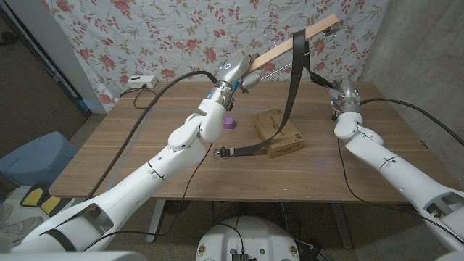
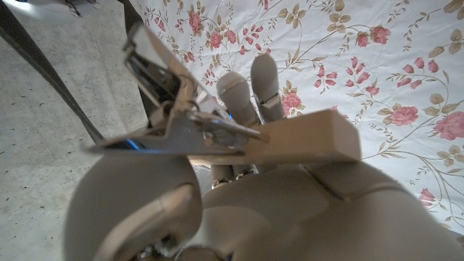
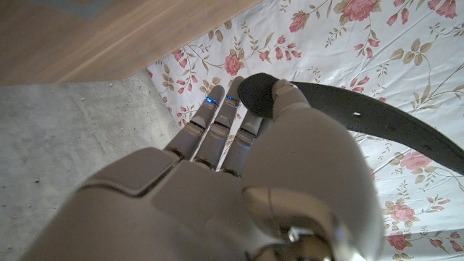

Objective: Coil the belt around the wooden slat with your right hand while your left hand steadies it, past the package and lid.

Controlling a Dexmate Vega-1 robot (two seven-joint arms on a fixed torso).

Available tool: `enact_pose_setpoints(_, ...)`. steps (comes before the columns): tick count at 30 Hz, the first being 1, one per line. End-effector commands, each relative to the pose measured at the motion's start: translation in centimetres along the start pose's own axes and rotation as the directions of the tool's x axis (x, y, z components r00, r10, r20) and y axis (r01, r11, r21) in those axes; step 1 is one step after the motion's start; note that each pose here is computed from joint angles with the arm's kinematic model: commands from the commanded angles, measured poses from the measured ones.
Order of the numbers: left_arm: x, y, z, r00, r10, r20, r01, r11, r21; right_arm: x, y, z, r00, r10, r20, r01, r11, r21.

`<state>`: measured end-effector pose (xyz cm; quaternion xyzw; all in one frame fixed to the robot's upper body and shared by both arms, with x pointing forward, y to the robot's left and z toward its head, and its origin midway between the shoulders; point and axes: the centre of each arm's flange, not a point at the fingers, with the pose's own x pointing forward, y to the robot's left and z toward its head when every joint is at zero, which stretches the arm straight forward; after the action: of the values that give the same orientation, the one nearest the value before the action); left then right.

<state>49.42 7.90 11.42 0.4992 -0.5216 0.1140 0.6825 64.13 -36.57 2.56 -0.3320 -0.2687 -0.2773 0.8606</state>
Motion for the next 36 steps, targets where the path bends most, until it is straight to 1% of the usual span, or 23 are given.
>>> enact_pose_setpoints(1, 1.4, -0.3, -0.1, 0.999, -0.044, -0.017, 0.044, 0.998, 0.048, -4.8, 1.9, -3.4, 0.997, 0.062, -0.04, -0.059, 0.996, 0.063)
enact_pose_setpoints(2, 1.8, -0.1, -0.2, 0.998, -0.059, -0.013, 0.059, 0.997, 0.057, -5.5, 2.3, -3.7, 0.997, 0.068, -0.043, -0.064, 0.995, 0.075)
enact_pose_setpoints(6, 2.5, 0.3, -0.2, 0.994, -0.107, -0.008, 0.107, 0.99, 0.091, -6.8, 2.8, -4.3, 0.996, 0.07, -0.051, -0.064, 0.992, 0.106)
enact_pose_setpoints(9, 2.8, 0.6, -0.1, 0.992, -0.125, -0.005, 0.124, 0.982, 0.143, -7.7, 3.0, -4.8, 0.996, 0.066, -0.064, -0.057, 0.99, 0.132)
enact_pose_setpoints(14, 3.0, 0.9, 0.0, 0.991, -0.133, 0.002, 0.129, 0.965, 0.229, -9.1, 3.1, -5.5, 0.995, 0.059, -0.083, -0.045, 0.985, 0.169)
enact_pose_setpoints(17, 3.0, 0.9, 0.2, 0.991, -0.132, 0.009, 0.124, 0.951, 0.284, -10.0, 3.0, -5.9, 0.994, 0.056, -0.092, -0.039, 0.982, 0.183)
enact_pose_setpoints(20, 3.0, 0.8, 0.2, 0.99, -0.137, 0.013, 0.126, 0.941, 0.313, -10.9, 2.9, -6.3, 0.993, 0.055, -0.104, -0.033, 0.979, 0.2)
enact_pose_setpoints(26, 3.0, 0.8, 0.3, 0.989, -0.145, 0.016, 0.129, 0.921, 0.368, -13.1, 2.3, -8.2, 0.987, 0.064, -0.147, -0.02, 0.959, 0.284)
enact_pose_setpoints(29, 3.0, 0.8, 0.2, 0.989, -0.148, 0.013, 0.132, 0.916, 0.379, -14.1, 1.7, -9.1, 0.985, 0.083, -0.149, -0.029, 0.942, 0.336)
enact_pose_setpoints(32, 3.2, 0.7, 0.1, 0.99, -0.144, 0.013, 0.128, 0.915, 0.382, -15.0, 0.9, -9.8, 0.984, 0.115, -0.137, -0.056, 0.928, 0.369)
enact_pose_setpoints(36, 3.4, 0.5, 0.2, 0.989, -0.145, 0.018, 0.127, 0.913, 0.387, -16.1, -0.4, -10.5, 0.979, 0.183, -0.087, -0.129, 0.895, 0.427)
